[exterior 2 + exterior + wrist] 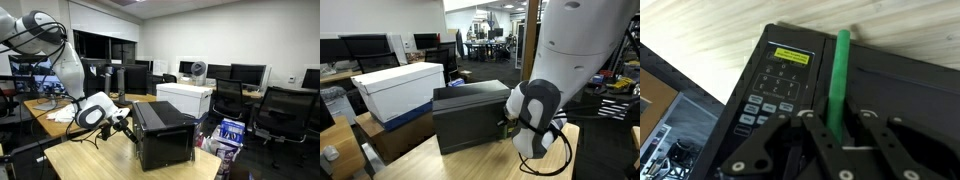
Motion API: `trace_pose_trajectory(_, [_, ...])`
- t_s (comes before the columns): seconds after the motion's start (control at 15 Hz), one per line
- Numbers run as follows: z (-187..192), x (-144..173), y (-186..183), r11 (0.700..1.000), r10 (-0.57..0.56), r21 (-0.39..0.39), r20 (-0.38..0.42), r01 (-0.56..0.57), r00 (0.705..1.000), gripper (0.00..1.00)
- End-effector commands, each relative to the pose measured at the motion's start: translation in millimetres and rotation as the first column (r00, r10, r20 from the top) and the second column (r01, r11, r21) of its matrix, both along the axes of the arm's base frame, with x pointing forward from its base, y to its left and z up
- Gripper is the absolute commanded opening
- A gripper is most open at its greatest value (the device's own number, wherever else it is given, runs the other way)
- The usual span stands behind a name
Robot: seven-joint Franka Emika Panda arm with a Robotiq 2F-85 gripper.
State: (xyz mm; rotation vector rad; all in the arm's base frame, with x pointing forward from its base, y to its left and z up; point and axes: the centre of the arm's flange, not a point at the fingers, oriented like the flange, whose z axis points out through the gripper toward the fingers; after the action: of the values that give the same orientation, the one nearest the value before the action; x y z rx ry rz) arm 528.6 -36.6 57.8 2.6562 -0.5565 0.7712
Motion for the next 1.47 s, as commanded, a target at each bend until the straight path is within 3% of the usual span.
trace_pose_trajectory(0.0, [-12.2, -43.3, 68.3, 0.998, 0.059, 0.029, -0.069, -0.057, 0.996, 0.07])
trace_pose_trajectory(0.47, [-8.2, -53.9, 129.5, 0.997, 0.072, 0.042, -0.094, -0.068, 0.993, 0.07])
trace_pose_trajectory(0.6, [-7.6, -56.3, 144.2, 0.997, 0.069, 0.044, -0.066, -0.066, 0.995, 0.07])
trace_pose_trajectory(0.87, [-6.6, -94.8, 214.9, 0.983, 0.175, 0.072, -0.072, -0.170, 0.982, 0.06])
trace_pose_trajectory(0.93, [-6.9, -104.1, 241.4, 0.977, 0.209, 0.068, -0.091, -0.203, 0.974, 0.45])
trace_pose_trajectory(1.0, [-11.5, -111.6, 273.9, 0.977, 0.212, 0.054, -0.131, -0.207, 0.968, 0.49])
trace_pose_trajectory(1.07, [-16.0, -109.3, 285.6, 0.985, 0.173, 0.044, -0.215, -0.167, 0.961, 0.63])
trace_pose_trajectory(1.4, [7.3, -99.1, 275.7, 0.990, 0.135, 0.029, -0.406, -0.135, 0.904, 0.99])
